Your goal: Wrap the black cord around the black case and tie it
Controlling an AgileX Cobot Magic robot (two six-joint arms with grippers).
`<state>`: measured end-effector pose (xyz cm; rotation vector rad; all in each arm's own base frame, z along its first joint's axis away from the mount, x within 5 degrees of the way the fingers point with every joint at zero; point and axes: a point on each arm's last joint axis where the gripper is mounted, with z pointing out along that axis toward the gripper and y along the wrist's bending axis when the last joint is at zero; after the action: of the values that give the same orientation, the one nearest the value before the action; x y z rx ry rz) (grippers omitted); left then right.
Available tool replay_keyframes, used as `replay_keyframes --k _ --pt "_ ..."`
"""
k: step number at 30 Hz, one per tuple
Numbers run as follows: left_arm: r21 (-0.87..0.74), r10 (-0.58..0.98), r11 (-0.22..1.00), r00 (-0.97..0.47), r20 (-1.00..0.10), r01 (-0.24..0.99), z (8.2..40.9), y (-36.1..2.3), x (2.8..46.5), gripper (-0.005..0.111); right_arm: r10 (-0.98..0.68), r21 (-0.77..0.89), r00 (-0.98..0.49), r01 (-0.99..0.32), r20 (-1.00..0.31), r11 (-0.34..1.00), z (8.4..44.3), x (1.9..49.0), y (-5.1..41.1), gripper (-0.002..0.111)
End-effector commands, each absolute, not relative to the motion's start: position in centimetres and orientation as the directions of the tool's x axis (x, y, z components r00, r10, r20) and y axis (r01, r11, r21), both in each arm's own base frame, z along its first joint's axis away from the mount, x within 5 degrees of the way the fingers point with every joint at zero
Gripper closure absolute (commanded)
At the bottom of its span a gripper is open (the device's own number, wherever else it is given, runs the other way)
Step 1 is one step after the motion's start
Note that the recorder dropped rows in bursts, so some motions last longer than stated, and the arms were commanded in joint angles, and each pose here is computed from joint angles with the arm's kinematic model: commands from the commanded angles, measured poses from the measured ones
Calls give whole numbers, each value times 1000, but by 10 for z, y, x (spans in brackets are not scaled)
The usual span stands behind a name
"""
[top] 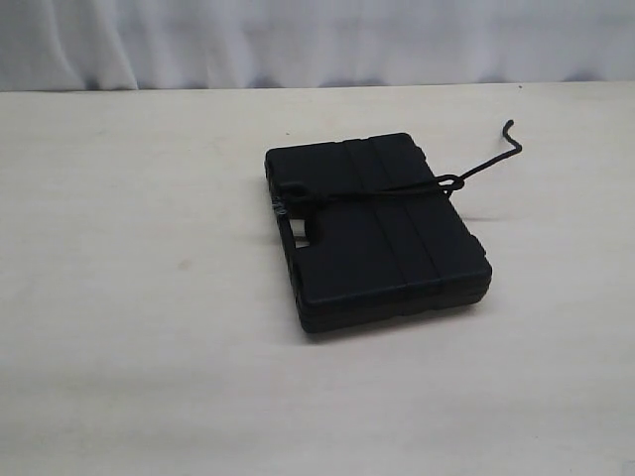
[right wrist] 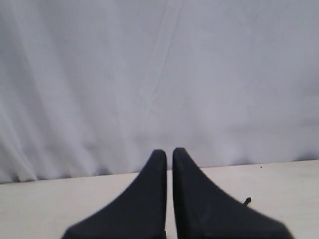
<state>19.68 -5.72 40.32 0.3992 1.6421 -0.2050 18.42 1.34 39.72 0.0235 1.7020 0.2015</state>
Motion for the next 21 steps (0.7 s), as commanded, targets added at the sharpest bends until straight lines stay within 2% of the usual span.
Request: replay_keyframes --k 1,6,15,21 --pt "56 51 948 22 -998 313 401 -44 159 107 161 160 1 -84 -987 983 399 151 9 104" --pt "55 35 952 73 -997 302 390 -36 127 107 215 205 93 -108 -972 973 402 115 8 104" --pt "-15 -64 946 140 -988 323 372 -28 81 107 217 188 222 -144 -951 972 396 60 8 104" --pt "4 -75 925 194 -978 380 370 -27 51 107 208 168 289 -155 -935 973 389 35 8 104"
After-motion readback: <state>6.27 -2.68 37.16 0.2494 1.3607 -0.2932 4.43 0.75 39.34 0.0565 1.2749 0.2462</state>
